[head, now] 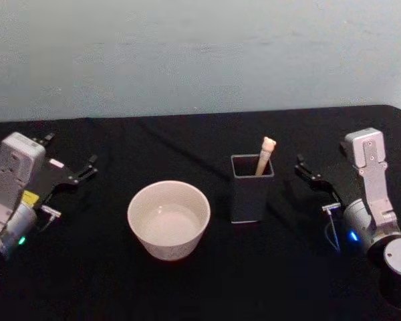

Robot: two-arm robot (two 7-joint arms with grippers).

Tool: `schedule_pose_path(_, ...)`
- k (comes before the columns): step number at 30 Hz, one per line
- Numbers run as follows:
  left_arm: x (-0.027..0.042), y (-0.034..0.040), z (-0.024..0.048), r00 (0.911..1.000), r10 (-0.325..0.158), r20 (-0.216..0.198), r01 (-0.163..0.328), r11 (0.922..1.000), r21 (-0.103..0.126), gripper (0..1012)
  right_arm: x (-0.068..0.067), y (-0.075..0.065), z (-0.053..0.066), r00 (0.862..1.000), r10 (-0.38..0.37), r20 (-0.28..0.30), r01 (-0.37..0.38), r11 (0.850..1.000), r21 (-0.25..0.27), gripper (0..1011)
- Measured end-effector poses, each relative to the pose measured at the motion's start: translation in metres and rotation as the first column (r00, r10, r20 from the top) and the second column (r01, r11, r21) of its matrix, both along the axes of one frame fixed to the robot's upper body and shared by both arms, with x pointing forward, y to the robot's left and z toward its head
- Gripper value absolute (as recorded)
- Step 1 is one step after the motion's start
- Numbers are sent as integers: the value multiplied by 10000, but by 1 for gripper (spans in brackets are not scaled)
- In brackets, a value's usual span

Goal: Pick up the stirring spoon with one hand, stir inside the cup, then place it back in its original position.

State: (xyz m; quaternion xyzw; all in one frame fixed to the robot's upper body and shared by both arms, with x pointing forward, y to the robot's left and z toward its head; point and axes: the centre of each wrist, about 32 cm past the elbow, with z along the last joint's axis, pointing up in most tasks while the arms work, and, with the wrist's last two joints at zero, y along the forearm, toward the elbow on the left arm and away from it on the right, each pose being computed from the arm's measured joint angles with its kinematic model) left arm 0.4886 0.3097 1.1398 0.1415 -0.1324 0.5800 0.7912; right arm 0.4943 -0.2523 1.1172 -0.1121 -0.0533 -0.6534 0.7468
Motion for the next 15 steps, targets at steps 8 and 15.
schedule_pose_path(8,0,0,0,10000,-1,0,1,10000,-1,1001,0,0,0,10000,1,1,-1,10000,1,1002)
schedule_pose_path(15,0,0,0,10000,-1,0,1,10000,0,1001,0,0,0,10000,0,-1,0,10000,0,1002)
